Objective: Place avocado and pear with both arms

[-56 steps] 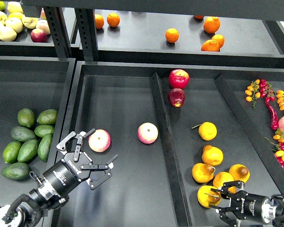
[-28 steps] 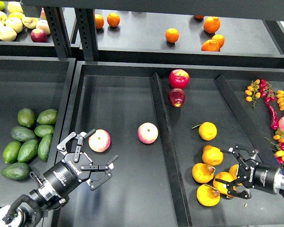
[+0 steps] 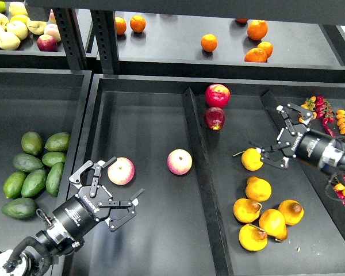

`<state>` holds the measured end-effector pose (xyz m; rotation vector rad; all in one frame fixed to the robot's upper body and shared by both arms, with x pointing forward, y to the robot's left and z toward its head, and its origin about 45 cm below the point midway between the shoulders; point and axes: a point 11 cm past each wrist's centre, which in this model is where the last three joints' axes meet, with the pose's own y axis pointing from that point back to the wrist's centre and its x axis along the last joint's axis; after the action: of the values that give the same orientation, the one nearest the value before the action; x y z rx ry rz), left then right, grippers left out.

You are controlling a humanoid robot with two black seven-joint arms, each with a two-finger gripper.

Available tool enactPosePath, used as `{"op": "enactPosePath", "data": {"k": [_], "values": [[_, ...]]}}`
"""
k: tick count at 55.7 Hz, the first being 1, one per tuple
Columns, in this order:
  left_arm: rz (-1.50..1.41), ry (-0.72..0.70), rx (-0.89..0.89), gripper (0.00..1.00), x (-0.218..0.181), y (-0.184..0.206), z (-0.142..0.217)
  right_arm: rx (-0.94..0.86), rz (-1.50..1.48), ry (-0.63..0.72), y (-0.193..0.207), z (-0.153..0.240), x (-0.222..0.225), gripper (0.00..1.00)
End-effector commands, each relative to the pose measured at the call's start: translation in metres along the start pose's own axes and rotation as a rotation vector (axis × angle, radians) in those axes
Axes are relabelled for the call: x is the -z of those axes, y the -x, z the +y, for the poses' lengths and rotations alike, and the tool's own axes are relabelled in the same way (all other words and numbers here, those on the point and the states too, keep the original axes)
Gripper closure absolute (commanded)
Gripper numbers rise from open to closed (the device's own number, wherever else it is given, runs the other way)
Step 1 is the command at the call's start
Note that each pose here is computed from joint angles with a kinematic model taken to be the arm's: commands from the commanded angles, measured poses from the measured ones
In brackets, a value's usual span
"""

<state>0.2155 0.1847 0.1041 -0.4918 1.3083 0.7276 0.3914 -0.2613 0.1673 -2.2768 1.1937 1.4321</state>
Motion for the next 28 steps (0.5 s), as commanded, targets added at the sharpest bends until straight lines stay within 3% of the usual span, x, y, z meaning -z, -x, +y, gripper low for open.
{"op": "enactPosePath", "data": {"k": [1, 13, 28], "values": [[-0.002, 0.0, 0.0, 0.01, 0.0, 0.0, 0.0, 0.028, -0.11, -0.013, 0.009, -0.025, -0.022, 0.01], [-0.005, 0.009, -0.001, 0.01, -0.003, 0.0, 0.001, 0.085, -0.331, -0.049, 0.012, -0.047, -0.076, 0.01], [-0.009, 0.02, -0.004, 0.01, -0.007, -0.001, 0.003, 0.04, -0.414, -0.137, -0.018, -0.019, -0.08, 0.01]]}}
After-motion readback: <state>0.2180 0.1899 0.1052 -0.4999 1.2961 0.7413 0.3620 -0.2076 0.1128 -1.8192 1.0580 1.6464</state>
